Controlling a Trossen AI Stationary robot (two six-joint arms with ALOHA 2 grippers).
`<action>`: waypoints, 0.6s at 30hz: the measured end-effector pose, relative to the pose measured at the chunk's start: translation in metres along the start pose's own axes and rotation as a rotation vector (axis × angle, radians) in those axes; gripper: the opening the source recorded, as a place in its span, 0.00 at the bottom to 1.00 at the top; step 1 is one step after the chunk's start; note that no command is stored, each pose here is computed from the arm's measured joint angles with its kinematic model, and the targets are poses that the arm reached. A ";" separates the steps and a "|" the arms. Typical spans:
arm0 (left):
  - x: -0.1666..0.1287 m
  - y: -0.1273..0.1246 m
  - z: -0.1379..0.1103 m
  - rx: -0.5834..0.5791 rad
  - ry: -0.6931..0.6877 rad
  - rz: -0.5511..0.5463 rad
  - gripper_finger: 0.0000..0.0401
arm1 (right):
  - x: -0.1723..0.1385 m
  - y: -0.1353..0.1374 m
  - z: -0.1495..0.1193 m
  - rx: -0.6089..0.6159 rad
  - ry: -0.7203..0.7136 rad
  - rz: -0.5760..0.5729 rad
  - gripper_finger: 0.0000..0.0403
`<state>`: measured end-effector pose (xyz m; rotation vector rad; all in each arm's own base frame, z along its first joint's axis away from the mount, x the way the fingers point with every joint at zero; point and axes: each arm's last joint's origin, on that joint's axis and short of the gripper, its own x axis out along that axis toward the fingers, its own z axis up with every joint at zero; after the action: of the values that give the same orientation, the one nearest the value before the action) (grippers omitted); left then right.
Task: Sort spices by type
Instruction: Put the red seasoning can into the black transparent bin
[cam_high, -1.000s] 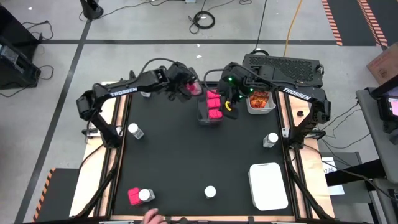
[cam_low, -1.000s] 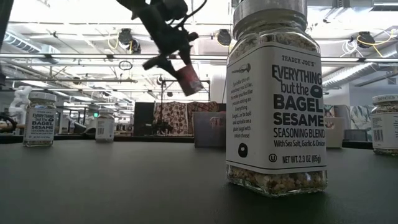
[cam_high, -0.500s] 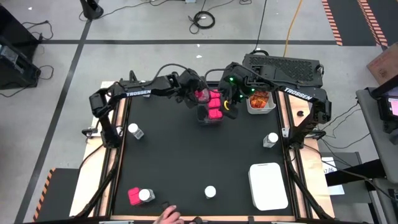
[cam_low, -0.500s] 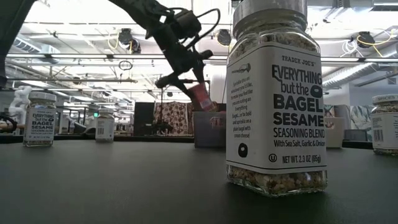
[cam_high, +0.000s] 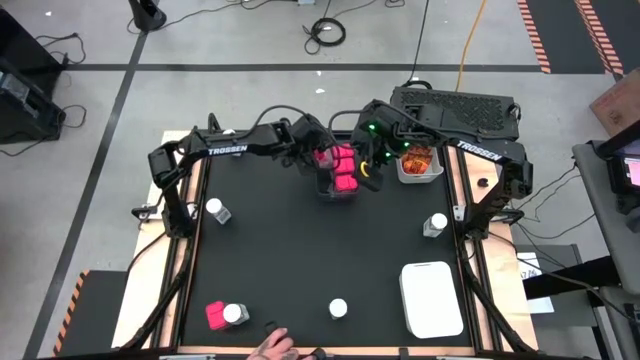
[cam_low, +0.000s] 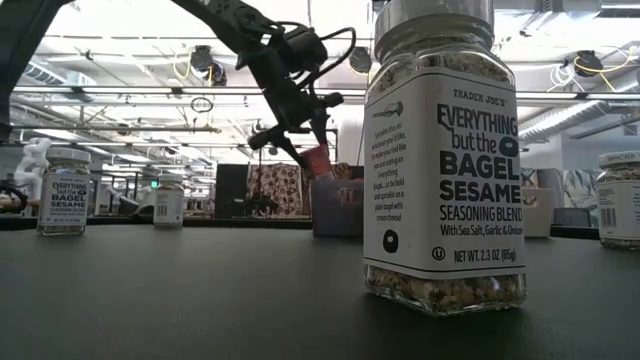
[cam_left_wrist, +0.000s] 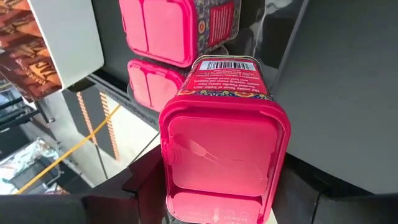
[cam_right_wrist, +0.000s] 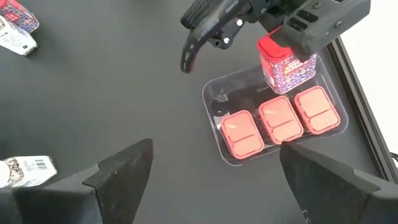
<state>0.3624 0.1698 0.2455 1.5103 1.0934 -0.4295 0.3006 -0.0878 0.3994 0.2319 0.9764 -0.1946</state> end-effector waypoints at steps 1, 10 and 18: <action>0.000 0.000 0.000 -0.003 -0.010 -0.001 0.54 | 0.000 -0.001 0.000 0.000 0.000 -0.002 0.86; 0.024 -0.009 0.003 0.008 -0.044 -0.064 0.54 | -0.001 -0.013 0.000 0.012 -0.005 -0.022 0.86; 0.035 -0.007 0.004 -0.008 -0.010 -0.046 0.54 | -0.001 -0.014 0.000 0.014 -0.005 -0.022 0.86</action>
<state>0.3748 0.1796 0.2131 1.4768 1.1223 -0.4639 0.2963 -0.1016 0.3993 0.2338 0.9736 -0.2222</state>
